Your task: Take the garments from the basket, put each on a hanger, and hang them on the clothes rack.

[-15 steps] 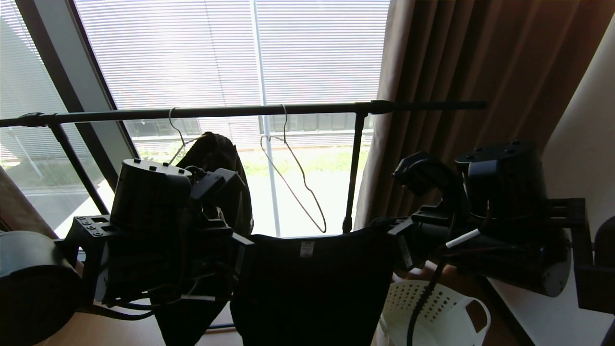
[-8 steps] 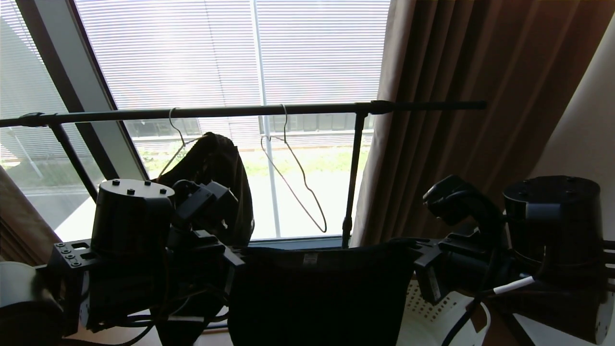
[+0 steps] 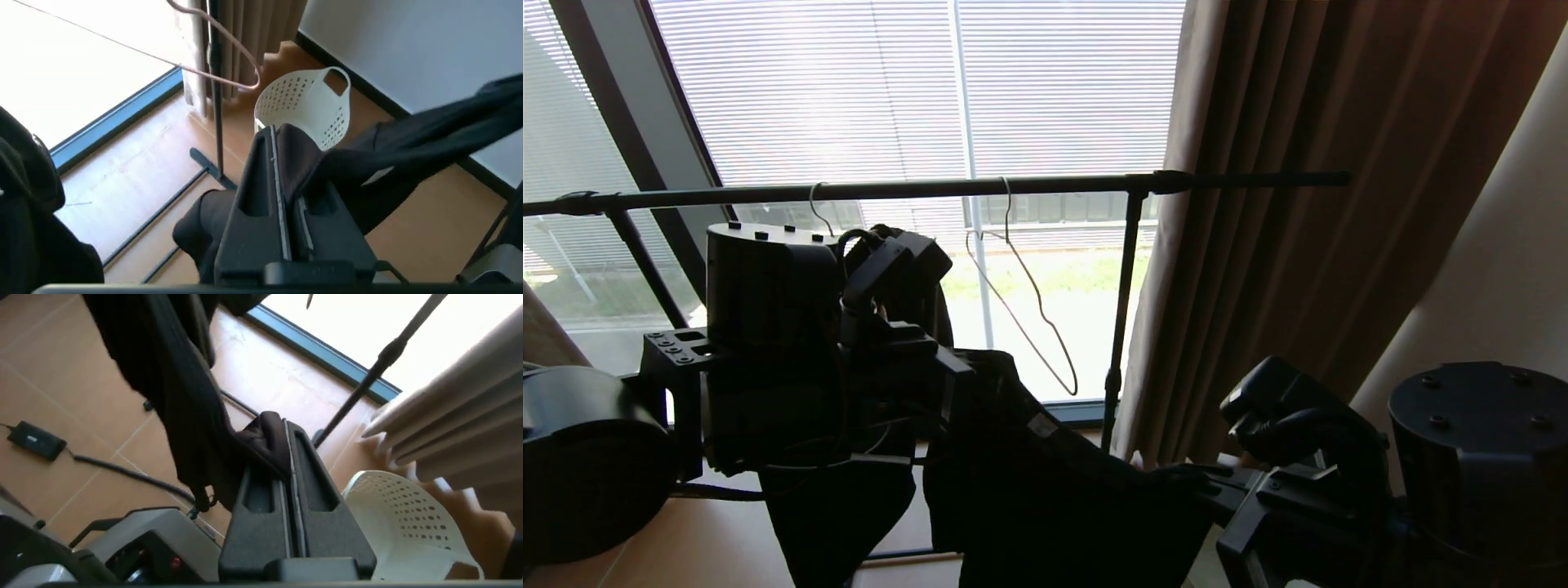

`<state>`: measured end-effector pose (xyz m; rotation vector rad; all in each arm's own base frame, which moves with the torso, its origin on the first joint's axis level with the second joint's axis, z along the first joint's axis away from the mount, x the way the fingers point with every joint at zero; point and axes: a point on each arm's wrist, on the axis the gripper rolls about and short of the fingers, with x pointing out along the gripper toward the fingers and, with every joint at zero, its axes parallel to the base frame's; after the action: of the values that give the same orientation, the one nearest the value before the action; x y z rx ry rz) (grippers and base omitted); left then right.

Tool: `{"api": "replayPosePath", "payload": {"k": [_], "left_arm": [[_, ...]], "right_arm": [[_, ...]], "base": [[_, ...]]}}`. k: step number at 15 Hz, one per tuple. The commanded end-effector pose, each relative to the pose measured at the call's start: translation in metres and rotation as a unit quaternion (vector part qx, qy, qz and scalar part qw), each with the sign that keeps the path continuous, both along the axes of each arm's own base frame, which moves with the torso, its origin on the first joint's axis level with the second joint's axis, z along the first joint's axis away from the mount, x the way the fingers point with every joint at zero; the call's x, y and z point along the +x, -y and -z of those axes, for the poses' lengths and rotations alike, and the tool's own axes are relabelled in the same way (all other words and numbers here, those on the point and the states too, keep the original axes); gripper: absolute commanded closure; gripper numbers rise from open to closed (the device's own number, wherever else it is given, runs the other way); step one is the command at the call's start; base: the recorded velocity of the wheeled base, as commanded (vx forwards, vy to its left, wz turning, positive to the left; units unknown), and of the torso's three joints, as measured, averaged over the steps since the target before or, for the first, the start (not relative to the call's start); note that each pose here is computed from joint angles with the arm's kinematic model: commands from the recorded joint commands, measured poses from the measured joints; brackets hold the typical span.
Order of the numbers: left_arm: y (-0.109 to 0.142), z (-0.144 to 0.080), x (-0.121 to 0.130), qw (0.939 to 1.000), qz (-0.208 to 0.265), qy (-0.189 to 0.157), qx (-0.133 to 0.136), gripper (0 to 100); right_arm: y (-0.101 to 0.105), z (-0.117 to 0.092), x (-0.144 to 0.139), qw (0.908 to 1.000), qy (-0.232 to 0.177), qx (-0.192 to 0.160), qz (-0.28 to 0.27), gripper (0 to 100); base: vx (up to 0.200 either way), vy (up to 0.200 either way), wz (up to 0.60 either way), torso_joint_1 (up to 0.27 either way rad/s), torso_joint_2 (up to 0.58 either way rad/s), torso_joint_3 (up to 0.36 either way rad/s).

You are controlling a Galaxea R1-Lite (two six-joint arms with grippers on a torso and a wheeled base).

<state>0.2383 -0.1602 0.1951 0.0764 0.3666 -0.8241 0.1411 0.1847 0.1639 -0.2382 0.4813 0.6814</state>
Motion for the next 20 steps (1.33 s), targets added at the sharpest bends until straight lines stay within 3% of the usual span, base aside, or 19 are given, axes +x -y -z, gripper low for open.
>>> {"api": "replayPosePath", "payload": {"k": [1,5,7,9,11,13,17,20], "left_arm": [[0.011,-0.006,0.008,0.9998,0.016,0.003,-0.006,100],[0.034,-0.016,0.017,0.9988,0.045,0.01,-0.014,100],[0.041,-0.02,0.016,0.9983,0.055,0.012,-0.016,100],[0.042,-0.022,0.015,0.9981,0.058,0.015,-0.018,100],[0.041,-0.021,0.015,0.9981,0.057,0.013,-0.017,100],[0.032,-0.022,0.013,0.9987,0.047,0.013,-0.016,100],[-0.002,-0.02,0.004,0.9997,0.015,0.018,-0.004,100],[-0.014,-0.017,-0.015,0.9997,0.022,0.013,-0.004,100]], "right_arm": [[-0.02,-0.001,-0.012,0.999,0.0,0.003,-0.044,100],[-0.069,0.002,-0.014,0.9962,-0.007,0.002,-0.087,100],[-0.095,0.005,-0.016,0.9955,-0.018,0.03,-0.088,100],[-0.105,0.009,-0.016,0.9962,-0.012,0.037,-0.078,100],[-0.103,0.009,-0.017,0.9961,-0.016,0.043,-0.075,100],[-0.086,0.004,-0.023,0.9963,-0.025,0.053,-0.063,100],[-0.025,-0.002,-0.023,0.9981,-0.017,0.059,-0.011,100],[0.0,-0.002,-0.002,0.9965,-0.011,0.063,0.054,100]], "base": [[0.0,0.0,0.0,0.0,0.0,0.0],[0.0,0.0,0.0,0.0,0.0,0.0],[0.0,0.0,0.0,0.0,0.0,0.0],[0.0,0.0,0.0,0.0,0.0,0.0],[0.0,0.0,0.0,0.0,0.0,0.0],[0.0,0.0,0.0,0.0,0.0,0.0],[0.0,0.0,0.0,0.0,0.0,0.0],[0.0,0.0,0.0,0.0,0.0,0.0]]}}
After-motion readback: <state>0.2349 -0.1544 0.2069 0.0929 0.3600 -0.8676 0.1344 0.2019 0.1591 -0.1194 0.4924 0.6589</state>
